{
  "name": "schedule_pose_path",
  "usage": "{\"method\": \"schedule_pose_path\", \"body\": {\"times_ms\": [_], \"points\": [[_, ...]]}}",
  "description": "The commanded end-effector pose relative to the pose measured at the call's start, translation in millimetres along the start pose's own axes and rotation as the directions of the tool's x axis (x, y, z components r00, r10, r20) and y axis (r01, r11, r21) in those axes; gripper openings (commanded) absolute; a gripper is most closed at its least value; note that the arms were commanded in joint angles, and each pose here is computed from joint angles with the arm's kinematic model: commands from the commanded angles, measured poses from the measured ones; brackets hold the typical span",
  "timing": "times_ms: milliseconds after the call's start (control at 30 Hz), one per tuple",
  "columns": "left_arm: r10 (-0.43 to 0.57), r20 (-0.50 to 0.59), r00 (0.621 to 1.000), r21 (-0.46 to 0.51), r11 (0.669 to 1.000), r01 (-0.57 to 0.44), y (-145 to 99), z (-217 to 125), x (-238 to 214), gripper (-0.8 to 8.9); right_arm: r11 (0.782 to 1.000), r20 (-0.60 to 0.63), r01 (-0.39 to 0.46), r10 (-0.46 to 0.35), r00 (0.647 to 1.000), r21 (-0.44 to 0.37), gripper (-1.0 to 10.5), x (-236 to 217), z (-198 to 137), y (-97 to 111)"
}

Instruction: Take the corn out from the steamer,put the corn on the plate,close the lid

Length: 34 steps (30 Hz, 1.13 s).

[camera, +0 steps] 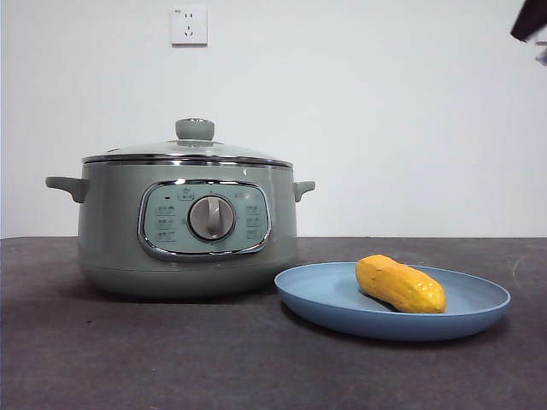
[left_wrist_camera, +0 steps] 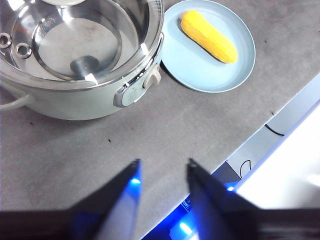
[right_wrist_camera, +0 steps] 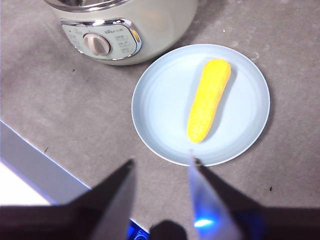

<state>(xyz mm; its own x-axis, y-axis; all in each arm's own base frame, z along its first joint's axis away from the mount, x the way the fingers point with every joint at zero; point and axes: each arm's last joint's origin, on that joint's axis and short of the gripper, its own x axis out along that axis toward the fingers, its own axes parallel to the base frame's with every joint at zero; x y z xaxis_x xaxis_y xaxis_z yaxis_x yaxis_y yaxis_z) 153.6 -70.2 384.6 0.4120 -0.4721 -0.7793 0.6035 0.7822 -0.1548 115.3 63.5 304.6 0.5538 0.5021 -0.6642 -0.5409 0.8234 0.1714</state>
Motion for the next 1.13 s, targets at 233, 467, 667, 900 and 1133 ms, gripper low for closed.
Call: {"method": "schedule_pose_path", "body": {"times_ms": [233,467,667,900,1133], "points": [[0.0,0.012,1.0,0.005,1.0,0.0,0,1,0,-0.04,1.0,-0.003,0.003,-0.003,1.0,0.0,0.0,1,-1,0],[0.001,0.014,1.0,0.005,1.0,-0.001,0,1,0,-0.04,1.0,-0.003,0.003,-0.003,1.0,0.0,0.0,1,-1,0],[0.002,0.026,1.0,0.014,1.0,-0.002,-1,3,0,-0.04,1.0,-0.003,0.003,-0.003,1.0,0.0,0.0,1,-1,0],[0.107,0.267,0.958,0.148,0.977,-0.151,6,13,-20,-0.04,1.0,-0.003,0.003,-0.003,1.0,0.0,0.0,1,-1,0],[0.162,0.712,0.683,0.18,0.899,-0.4,15,-7,-63,-0.04,1.0,-0.003,0.003,-0.003,1.0,0.0,0.0,1,-1,0]]}}
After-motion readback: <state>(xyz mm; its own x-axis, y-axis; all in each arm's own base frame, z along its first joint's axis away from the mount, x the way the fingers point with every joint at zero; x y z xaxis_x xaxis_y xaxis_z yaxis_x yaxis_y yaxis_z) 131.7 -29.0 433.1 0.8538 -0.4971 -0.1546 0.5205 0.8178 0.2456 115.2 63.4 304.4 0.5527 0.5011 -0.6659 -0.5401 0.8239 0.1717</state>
